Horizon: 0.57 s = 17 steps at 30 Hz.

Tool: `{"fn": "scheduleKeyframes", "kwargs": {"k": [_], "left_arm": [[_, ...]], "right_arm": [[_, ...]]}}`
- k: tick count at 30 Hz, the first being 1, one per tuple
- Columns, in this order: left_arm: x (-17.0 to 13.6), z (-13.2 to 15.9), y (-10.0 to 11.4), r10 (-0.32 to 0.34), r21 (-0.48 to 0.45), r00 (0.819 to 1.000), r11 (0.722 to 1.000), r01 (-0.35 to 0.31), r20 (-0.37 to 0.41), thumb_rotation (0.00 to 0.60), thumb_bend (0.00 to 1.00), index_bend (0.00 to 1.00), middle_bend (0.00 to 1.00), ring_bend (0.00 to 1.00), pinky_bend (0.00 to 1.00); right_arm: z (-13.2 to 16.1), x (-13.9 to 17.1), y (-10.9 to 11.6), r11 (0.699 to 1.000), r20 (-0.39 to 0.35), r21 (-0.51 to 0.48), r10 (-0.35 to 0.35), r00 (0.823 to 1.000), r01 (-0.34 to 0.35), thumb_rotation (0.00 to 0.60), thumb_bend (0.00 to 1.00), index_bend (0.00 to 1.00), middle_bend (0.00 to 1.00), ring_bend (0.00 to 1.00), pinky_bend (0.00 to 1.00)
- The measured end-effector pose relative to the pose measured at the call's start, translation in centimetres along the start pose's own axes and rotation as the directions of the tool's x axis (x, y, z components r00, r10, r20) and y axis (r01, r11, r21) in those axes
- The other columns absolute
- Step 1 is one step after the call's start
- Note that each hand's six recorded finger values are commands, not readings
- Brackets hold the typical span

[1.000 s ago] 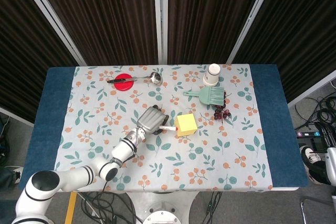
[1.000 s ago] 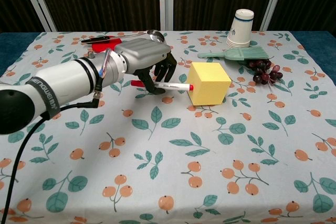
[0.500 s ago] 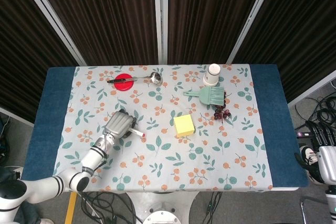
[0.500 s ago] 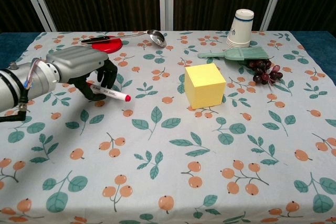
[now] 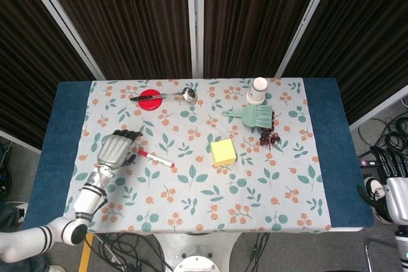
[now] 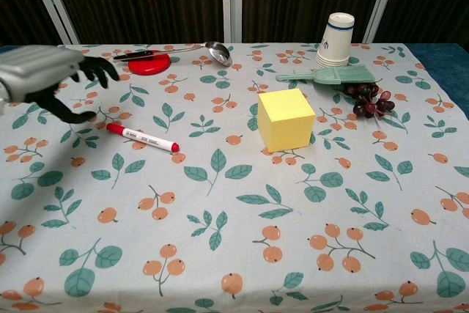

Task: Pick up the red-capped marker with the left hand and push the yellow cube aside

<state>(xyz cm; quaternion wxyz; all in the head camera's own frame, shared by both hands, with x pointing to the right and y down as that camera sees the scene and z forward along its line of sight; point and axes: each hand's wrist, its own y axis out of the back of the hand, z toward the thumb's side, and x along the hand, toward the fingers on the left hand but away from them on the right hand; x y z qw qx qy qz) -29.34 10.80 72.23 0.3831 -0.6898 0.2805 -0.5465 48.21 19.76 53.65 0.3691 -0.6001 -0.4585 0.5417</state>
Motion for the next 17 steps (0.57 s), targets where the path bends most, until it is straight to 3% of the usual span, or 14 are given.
{"fn": "scheduleKeyframes", "kwargs": {"k": [4,9,13,17], "left_arm": [[-3.1,-5.2,2.0,0.079,-0.016,0.989,0.997,-0.081,-0.127,0.6,0.29,0.27,0.36,0.24,0.26],[-8.6,-10.8,3.4,0.147,-0.016,0.952,0.988,-0.156,-0.268,0.6,0.2,0.27,0.34,0.23,0.25],[-12.7,-13.0,3.8,0.175,-0.011,0.926,0.982,-0.189,-0.333,0.6,0.18,0.27,0.34,0.23,0.25],[-15.9,-13.2,3.5,0.181,-0.028,0.915,0.979,-0.204,-0.362,0.6,0.18,0.27,0.34,0.23,0.25]], "right_arm": [[-0.3,-0.2,-0.1,1.0,0.006,0.006,0.01,1.0,-0.01,0.6,0.18,0.0,0.08,0.0,0.0],[-0.3,-0.6,-0.5,0.999,0.0,0.011,0.034,0.999,-0.034,0.6,0.18,0.0,0.08,0.0,0.0],[0.2,-0.9,-0.8,0.999,-0.018,0.018,0.042,0.999,-0.042,0.6,0.18,0.0,0.08,0.0,0.0],[0.8,-1.0,-1.0,0.999,-0.034,0.021,0.042,0.999,-0.041,0.6,0.18,0.0,0.08,0.0,0.0]]}}
